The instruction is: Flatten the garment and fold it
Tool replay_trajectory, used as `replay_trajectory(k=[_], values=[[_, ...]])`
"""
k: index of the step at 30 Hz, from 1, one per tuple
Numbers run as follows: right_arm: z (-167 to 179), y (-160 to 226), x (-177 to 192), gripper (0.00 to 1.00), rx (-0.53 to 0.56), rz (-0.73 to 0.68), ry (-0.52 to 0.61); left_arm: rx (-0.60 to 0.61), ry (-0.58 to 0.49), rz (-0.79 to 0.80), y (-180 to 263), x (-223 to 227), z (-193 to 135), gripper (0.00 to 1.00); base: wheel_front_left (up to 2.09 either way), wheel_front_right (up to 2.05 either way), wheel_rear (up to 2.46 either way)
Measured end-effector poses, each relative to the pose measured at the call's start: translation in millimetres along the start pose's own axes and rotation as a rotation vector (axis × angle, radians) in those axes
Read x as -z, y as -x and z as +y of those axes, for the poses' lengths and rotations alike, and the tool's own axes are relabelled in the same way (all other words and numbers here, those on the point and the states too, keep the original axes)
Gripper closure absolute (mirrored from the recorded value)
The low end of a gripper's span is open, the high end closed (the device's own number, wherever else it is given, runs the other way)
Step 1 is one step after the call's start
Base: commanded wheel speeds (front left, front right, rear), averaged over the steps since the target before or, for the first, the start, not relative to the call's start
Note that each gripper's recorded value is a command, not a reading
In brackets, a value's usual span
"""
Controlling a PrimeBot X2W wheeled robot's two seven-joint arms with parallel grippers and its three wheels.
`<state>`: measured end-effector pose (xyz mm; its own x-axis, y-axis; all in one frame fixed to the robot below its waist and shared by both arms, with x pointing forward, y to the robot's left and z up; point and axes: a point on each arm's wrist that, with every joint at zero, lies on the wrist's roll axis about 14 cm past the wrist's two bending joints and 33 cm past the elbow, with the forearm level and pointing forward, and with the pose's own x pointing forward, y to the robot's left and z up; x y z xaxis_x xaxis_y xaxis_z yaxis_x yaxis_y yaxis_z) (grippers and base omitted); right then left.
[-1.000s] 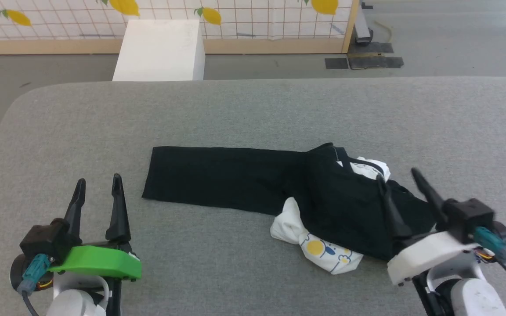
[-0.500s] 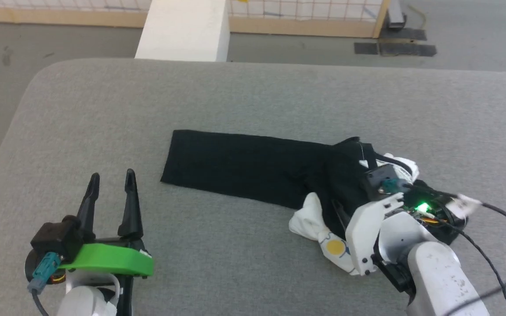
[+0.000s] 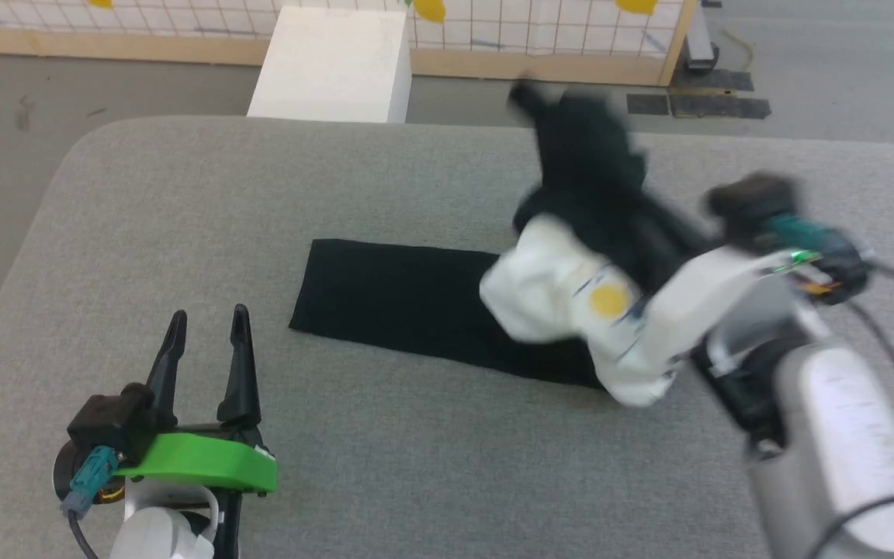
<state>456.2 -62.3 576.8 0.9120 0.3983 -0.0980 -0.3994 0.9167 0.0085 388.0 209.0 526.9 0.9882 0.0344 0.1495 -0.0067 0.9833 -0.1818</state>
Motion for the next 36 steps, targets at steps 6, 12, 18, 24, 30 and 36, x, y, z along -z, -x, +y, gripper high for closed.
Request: replay_trajectory(k=[6,12,18,24,30,36], values=[[-84,43,-6,1.00,0.239,-0.100,-0.166,0.020,0.009,-0.009,-1,-3,-8,0.00,0.00,0.00,0.00],[-164,122,106,1.00,0.569,0.156,-0.308,0.034,0.016,-0.003,-3,1,-13,0.00,0.00,0.00,0.00],[-202,183,160,0.00,0.781,0.307,-0.312,0.053,0.015,0.013,-5,6,-18,0.00,0.00,0.00,0.00],[-202,169,125,0.00,0.753,0.157,-0.157,0.066,0.019,0.028,-8,13,-23,0.00,0.00,0.00,0.00],[-125,107,95,0.00,0.458,0.081,-0.072,0.082,0.023,0.038,-11,17,-28,0.00,0.00,0.00,0.00],[-61,90,142,0.00,0.265,0.379,-0.049,0.093,0.026,0.040,-14,18,-32,0.00,0.00,0.00,0.00]])
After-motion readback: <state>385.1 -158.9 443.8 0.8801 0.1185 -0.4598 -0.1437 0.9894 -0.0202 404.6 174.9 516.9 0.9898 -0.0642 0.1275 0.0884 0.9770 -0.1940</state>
